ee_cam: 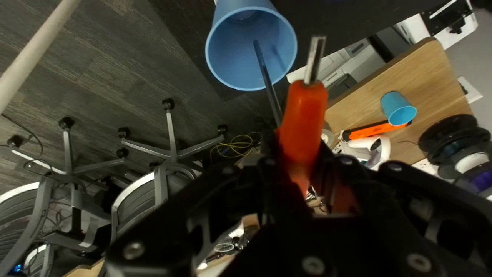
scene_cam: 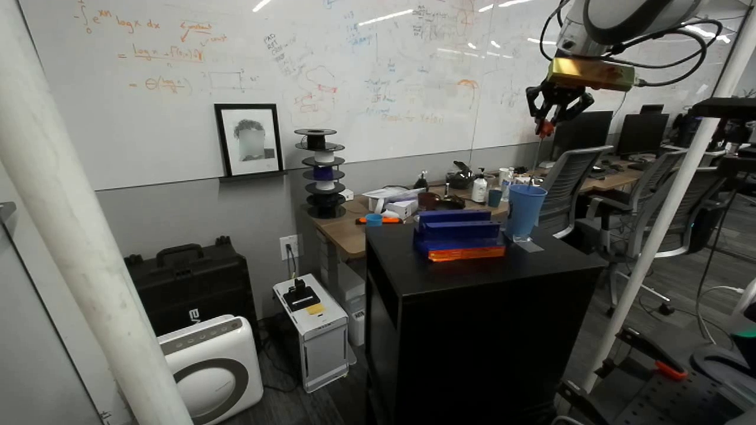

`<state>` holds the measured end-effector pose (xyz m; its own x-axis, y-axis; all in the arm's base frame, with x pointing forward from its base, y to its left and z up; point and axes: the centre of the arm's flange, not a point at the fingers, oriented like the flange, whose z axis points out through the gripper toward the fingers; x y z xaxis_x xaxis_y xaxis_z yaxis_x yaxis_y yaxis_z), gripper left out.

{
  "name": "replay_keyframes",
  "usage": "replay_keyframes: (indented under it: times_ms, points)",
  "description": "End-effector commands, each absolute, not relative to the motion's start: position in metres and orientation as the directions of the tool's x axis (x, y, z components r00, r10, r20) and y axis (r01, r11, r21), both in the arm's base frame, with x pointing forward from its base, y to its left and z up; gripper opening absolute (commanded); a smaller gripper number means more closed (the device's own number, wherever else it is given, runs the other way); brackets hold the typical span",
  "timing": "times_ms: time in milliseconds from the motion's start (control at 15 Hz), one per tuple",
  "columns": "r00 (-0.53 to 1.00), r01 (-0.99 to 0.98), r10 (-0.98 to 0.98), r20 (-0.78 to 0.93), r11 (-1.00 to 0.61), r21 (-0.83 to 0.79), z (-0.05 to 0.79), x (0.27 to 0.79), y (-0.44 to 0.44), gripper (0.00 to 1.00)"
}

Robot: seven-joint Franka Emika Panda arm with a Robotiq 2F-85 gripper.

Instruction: Pick up the orange object tool and put it in the cup

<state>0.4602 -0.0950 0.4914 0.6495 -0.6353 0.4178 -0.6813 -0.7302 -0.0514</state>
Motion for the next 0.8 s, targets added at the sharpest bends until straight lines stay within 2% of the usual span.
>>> replay_keyframes:
  times_ms: [0, 400, 467, 600, 733]
  points:
    - [0.645, -0.696, -0.641, 0.417, -0.717, -0.026, 0.484, 0.465, -0.109, 0.14]
    - [0.66, -0.685, -0.64, 0.392, -0.728, -0.036, 0.442, 0.486, -0.124, 0.15]
    - [0.666, -0.683, -0.642, 0.38, -0.73, -0.037, 0.436, 0.487, -0.125, 0.46]
    - [0.676, -0.676, -0.64, 0.366, -0.736, -0.037, 0.43, 0.488, -0.126, 0.54]
    - [0.697, -0.655, -0.624, 0.353, -0.755, -0.042, 0.434, 0.484, -0.123, 0.7]
